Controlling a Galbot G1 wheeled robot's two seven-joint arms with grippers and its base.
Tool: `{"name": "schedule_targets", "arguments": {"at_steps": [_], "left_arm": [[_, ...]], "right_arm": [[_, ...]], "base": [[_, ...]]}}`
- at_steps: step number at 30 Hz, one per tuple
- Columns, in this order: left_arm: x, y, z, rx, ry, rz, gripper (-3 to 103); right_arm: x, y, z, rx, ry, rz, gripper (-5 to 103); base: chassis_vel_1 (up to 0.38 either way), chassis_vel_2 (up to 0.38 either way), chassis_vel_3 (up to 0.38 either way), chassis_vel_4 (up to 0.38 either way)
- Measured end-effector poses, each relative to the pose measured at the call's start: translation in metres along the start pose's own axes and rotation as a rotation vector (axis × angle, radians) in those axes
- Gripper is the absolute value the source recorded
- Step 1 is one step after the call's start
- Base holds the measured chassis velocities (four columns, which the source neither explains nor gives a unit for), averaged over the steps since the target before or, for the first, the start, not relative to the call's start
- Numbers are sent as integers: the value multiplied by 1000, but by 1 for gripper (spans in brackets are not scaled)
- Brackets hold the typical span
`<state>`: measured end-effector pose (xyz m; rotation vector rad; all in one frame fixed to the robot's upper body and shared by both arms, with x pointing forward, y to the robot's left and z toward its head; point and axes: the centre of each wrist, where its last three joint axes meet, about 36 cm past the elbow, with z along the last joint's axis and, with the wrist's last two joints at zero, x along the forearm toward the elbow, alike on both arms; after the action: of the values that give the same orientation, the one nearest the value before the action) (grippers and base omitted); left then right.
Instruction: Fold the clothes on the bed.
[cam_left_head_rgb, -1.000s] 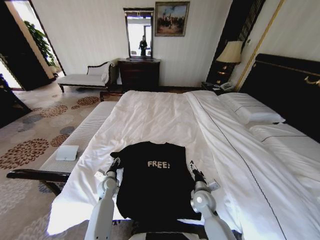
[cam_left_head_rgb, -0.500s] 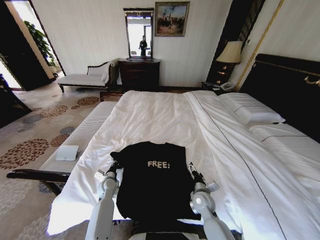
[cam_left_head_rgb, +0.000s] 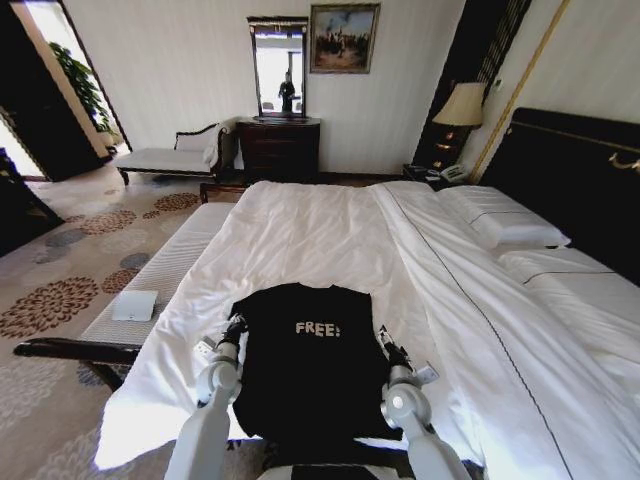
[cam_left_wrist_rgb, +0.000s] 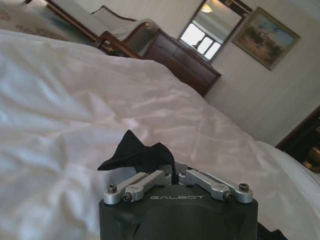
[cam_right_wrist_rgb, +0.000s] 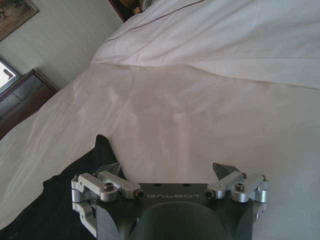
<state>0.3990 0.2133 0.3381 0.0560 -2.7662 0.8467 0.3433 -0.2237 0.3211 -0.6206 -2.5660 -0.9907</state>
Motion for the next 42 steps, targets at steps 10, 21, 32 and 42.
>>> {"name": "schedule_targets", "arguments": {"at_steps": [10, 21, 32, 42], "left_arm": [[-26, -16, 24, -128, 36, 67, 1], [-25, -28, 43, -196, 90, 146, 1], [-8, -9, 56, -269, 141, 153, 1], [-1, -16, 35, -177, 99, 174, 32]], "right_arm": [[1, -3, 4, 11, 6, 8, 100], [-2, -4, 5, 10, 6, 15, 100], [-5, -1, 10, 6, 17, 12, 100], [-2, -3, 15, 13, 25, 14, 100]], "base": [[0, 0, 0, 0], [0, 0, 0, 0], [0, 0, 0, 0], [0, 0, 0, 0]]}}
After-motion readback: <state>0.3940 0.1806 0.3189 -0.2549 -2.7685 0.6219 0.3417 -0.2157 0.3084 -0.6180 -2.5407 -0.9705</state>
